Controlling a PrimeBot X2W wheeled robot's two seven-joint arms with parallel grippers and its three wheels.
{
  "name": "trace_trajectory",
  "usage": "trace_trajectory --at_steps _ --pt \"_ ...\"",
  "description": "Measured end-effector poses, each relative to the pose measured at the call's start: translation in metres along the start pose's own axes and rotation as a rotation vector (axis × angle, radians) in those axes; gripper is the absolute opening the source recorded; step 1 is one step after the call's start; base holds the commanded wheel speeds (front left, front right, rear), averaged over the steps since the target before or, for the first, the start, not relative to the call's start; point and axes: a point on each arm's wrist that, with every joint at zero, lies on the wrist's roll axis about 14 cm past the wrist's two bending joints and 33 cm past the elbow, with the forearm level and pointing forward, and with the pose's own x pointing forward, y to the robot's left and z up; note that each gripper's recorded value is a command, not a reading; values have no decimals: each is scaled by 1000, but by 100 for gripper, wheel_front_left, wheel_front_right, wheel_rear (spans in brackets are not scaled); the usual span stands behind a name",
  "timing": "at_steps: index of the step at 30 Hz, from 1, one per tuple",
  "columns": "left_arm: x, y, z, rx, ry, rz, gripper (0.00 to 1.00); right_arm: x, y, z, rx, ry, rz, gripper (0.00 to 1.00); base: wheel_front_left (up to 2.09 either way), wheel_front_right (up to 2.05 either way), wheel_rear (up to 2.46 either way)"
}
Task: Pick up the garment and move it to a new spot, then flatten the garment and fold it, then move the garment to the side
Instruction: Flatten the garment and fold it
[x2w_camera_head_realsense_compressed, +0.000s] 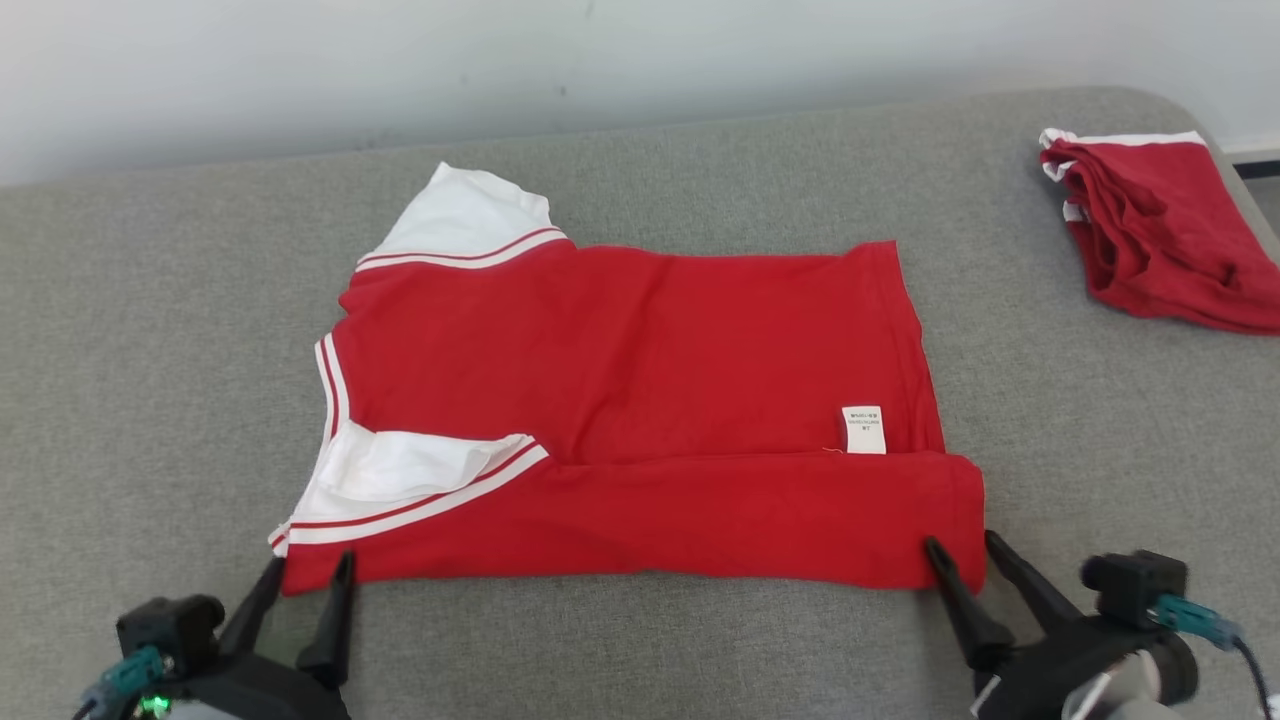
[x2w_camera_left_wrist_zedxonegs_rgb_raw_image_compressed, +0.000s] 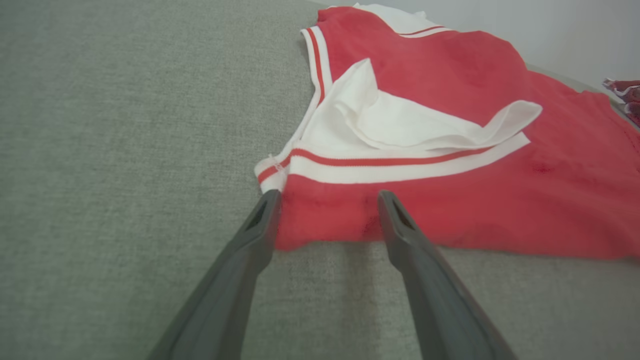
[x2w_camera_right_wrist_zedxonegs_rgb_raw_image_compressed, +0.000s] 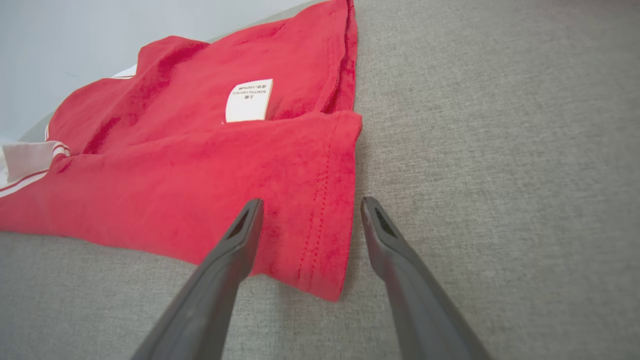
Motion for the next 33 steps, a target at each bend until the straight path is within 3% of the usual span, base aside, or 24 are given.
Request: trace_trajectory --at_steps 6,7,8,9,10,22,32,33 --pt "13 13 -5 50 27 47 100 14 5 -17 10 64 -10 100 0 0 0" --pt "14 12 -8 73 40 39 100 14 7 -19 15 69 -8 30 0 0 0" --pt "14 11 -10 66 52 38 83 15 9 -21 18 72 -6 0 0 0 0" --pt "14 11 -10 46 51 39 33 16 11 -23 19 74 -3 0 0 0 0" --pt "14 11 -10 43 51 40 0 15 12 -23 21 73 -1 0 0 0 0" --pt "-22 -3 -10 -1 5 29 0 -4 12 -6 -7 -2 9 0 0 0 0" --pt "-77 -6 -37 -109 4 85 0 -32 -4 -17 -53 69 2 0 0 0 0" --pt "-79 -8 -39 -115 4 90 0 -33 -4 -17 -51 70 3 7 0 0 0"
